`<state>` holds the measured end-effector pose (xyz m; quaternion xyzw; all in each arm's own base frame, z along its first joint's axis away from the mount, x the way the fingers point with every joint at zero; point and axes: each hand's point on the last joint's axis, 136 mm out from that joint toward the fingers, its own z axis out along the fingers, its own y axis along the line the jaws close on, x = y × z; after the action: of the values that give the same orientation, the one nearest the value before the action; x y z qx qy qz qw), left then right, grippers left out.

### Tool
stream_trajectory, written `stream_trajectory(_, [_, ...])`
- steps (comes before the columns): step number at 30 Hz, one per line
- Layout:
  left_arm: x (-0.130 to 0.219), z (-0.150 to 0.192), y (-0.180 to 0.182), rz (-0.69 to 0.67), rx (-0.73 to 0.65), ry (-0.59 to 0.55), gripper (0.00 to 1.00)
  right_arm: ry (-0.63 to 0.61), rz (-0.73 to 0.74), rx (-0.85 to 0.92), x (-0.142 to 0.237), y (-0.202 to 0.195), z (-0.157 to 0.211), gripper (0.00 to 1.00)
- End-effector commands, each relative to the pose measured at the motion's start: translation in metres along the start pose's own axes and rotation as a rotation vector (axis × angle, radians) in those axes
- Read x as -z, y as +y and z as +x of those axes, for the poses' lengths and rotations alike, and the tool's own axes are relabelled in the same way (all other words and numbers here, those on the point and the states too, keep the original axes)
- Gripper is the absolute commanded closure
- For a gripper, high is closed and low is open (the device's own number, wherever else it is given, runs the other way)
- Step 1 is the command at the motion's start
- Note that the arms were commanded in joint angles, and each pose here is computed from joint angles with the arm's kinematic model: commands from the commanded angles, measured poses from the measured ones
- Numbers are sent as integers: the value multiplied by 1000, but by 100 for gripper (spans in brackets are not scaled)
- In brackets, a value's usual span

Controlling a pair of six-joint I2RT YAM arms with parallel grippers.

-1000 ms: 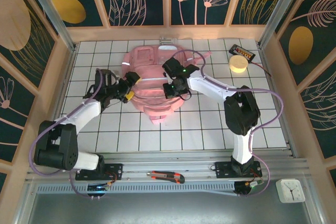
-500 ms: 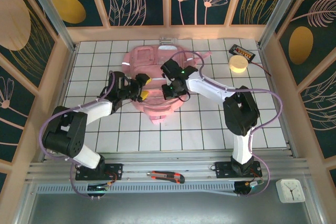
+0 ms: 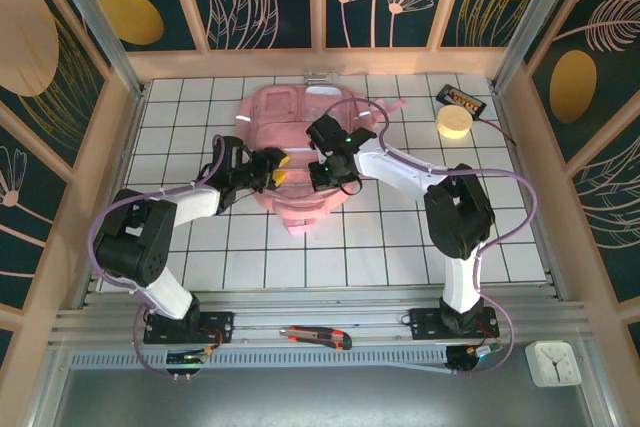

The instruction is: Pack the student bag

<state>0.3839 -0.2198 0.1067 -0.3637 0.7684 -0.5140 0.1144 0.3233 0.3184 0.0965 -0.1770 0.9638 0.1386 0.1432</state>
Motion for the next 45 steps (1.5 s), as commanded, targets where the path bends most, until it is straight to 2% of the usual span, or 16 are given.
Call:
stream_trajectory(1, [-5,-5,-12,43,-29,-27,77,15,-15,20,12,6,9,100])
stream_trajectory(4, [-1,-5,-6,32,-40,-30,100,9,-7,10,15,-3,9,100])
stream_trajectory(16, [32,-24,23,-40,-63,-85,100,-11,46,-44,29,-55,10,100])
stream_trajectory(21, [36,-25,22,-77,-128,-73,100,-23,61,-54,31,-73,3,100])
stream_trajectory(30, [42,-25,21,-133,-227,-44,100,-51,54,-16,29,-80,-20,100])
stream_trajectory(34, [44,-24,22,-156,-259,-40,100,-63,72,-34,28,-99,-35,100])
stream_trajectory(45, [47,-25,26,-178,-274,-35,100,-67,81,-35,23,-108,-56,100])
